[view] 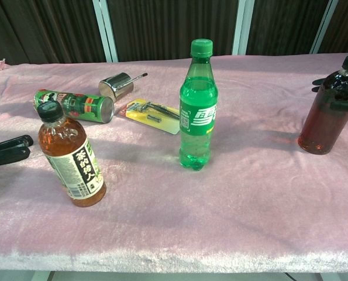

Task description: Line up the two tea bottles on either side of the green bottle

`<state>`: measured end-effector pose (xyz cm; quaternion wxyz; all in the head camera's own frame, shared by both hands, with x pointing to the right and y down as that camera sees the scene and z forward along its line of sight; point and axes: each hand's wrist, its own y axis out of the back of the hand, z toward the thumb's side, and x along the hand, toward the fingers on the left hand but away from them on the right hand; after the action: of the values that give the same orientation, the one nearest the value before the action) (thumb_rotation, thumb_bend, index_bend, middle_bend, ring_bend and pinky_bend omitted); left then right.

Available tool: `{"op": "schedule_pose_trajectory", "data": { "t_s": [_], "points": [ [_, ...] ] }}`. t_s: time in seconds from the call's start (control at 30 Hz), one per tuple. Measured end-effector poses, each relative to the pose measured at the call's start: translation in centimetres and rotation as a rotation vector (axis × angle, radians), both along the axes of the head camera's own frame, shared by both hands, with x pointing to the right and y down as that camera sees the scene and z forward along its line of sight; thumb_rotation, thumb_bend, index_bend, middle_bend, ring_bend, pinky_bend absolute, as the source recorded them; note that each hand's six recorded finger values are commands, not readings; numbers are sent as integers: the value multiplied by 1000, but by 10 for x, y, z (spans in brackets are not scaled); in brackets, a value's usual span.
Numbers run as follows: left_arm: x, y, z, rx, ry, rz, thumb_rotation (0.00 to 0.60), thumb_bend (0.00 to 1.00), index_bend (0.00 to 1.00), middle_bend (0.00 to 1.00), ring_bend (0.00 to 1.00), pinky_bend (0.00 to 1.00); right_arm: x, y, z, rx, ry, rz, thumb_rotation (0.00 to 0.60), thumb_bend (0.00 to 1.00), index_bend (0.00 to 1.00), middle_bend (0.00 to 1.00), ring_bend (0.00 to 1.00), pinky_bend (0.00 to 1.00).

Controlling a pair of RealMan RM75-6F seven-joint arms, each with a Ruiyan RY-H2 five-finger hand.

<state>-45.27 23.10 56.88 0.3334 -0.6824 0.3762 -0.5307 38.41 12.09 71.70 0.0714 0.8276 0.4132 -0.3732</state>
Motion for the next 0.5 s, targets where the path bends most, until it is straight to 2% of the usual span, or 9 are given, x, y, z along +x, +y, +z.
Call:
{"op": "schedule_pose_trajectory", "data": {
  "t_s": [0.17, 0.2, 0.23, 0.3, 0.33, 0.37, 0.4, 0.5],
  "points": [
    [-2, 0, 0, -1, -1, -4, 600, 376, 0, 0, 0, 5, -3, 1, 2, -1, 5, -6, 600, 327, 2, 0, 0, 85],
    [-2, 0, 0, -2, 0, -5, 600, 376, 0, 0, 0, 5, -4, 1, 3, -2, 4, -5, 600, 327, 15, 0, 0, 88],
    [-2, 0, -1, -1, 1, -6, 600, 376, 0, 0, 0, 5, -6, 0, 4, -3, 2, -3, 600, 327, 74, 22, 7, 121],
    [-2, 0, -1, 2, 0, -7, 600, 376, 0, 0, 0, 5, -8, -1, 5, 0, 0, 8, 600, 327, 298, 148, 115, 269],
    [-2, 0, -1, 1, 0, -7, 600, 376, 0, 0, 0, 5, -8, -2, 6, 3, -2, 16, 600, 327, 506, 291, 263, 430],
    [-2, 0, -1, 1, -1, -8, 600, 376, 0, 0, 0, 5, -9, -3, 7, 8, -4, 26, 600, 327, 652, 395, 388, 552],
    [-3, 0, -1, 2, -3, -8, 600, 376, 0, 0, 0, 5, -10, -4, 7, 13, -2, 33, 600, 327, 752, 469, 477, 643],
    [-3, 0, -1, 0, -4, -8, 600, 377, 0, 0, 0, 5, -12, -6, 9, 40, 10, 40, 600, 327, 880, 565, 586, 754]
  ]
}}
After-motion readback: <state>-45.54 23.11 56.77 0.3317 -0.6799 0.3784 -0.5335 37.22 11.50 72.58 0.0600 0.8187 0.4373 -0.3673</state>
